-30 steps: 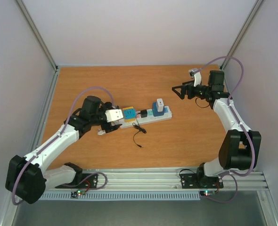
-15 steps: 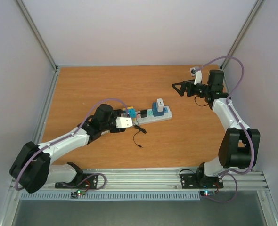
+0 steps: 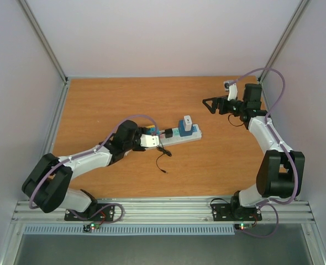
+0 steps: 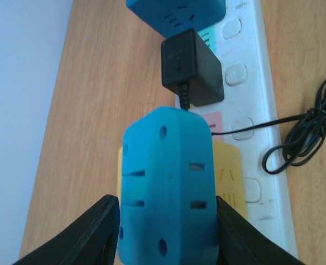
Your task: Pull the plug off the socket
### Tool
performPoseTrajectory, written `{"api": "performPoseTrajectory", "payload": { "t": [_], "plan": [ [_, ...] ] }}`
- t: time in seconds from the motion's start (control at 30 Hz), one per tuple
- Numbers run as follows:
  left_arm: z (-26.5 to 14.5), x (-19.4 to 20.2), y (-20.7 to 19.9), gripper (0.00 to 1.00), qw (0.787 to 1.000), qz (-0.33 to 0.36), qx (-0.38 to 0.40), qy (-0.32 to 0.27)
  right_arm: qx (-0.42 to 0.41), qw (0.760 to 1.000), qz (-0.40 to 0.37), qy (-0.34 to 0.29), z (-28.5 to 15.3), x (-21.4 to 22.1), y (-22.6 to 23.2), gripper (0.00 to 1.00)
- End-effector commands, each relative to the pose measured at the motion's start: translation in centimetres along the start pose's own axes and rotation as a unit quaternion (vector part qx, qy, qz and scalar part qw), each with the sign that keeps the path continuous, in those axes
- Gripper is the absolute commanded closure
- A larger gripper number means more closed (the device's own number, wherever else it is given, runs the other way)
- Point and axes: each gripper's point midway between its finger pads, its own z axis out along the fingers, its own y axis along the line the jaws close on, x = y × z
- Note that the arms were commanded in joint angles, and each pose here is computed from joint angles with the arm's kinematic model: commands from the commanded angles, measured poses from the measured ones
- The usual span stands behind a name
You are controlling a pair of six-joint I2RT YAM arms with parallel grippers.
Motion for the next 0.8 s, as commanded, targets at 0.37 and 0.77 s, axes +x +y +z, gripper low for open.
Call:
{"api": "performPoseTrajectory", "payload": {
  "t": [0.37, 0.77],
  "plan": [
    [0.0, -1.3, 2.7, 0.74, 0.991, -0.091, 0.091, -0.023, 0.007, 1.0, -0.023, -0.013, -0.6, -1.1, 0.6, 0.01],
    [0.3, -1.3, 1.7, 0.77, 0.973, -0.129, 0.187, -0.023, 0.017, 0.999, -0.031, -0.008, -0.6, -0.9, 0.3, 0.01]
  ]
}}
